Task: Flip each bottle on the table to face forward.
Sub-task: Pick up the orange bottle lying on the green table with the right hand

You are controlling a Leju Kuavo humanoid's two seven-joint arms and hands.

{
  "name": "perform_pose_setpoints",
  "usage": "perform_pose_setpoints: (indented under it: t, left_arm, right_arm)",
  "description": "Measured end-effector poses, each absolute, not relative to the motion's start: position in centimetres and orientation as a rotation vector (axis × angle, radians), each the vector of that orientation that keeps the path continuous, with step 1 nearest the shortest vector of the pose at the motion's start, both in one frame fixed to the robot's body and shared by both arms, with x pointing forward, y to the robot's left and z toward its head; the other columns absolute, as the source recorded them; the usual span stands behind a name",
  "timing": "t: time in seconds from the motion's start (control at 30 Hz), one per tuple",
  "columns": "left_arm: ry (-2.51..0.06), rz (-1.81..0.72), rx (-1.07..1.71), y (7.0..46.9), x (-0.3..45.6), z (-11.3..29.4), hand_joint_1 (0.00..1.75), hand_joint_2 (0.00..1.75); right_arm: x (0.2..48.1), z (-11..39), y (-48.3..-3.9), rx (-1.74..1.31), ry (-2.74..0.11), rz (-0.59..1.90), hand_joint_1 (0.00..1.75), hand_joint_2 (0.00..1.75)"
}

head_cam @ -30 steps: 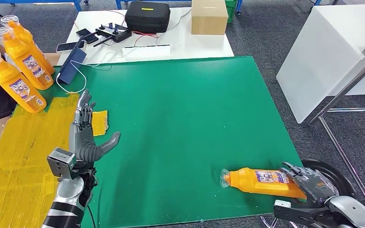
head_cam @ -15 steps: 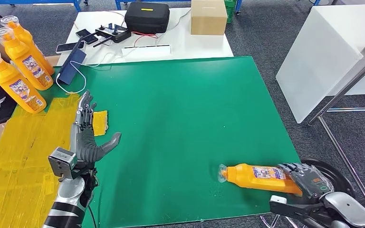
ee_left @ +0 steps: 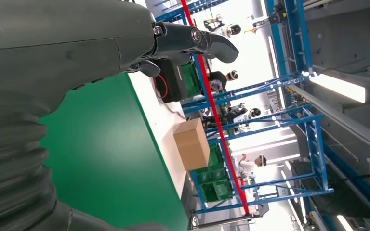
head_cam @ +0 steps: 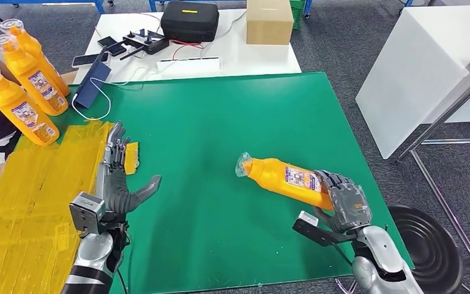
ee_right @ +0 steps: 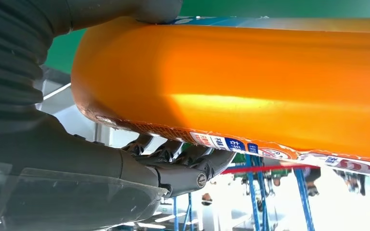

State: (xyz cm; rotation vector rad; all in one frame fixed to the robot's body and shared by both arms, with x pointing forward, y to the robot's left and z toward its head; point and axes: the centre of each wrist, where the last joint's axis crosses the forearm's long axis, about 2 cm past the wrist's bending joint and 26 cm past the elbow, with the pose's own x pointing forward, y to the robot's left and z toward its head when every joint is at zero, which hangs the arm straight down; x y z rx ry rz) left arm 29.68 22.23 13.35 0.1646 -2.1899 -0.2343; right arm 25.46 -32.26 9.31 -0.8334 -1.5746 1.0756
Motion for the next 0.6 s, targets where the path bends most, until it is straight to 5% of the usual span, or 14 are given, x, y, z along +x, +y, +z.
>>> perform_pose_setpoints:
  t: [0.3,0.6]
  left_arm:
    - [-2.163,-0.256,0.12,22.0,29.3,13.0,0.0,1.75]
    - [-2.063,-0.202,-0.409,20.5,29.3,12.6,0.0,1.75]
  right_arm:
    - [26.9,10.6,-27.5,-0.729,-1.797,0.799,1.75,1.75]
    - [28.5,12.3,-22.7,-0.527,-1.963,0.581,1.75,1.75]
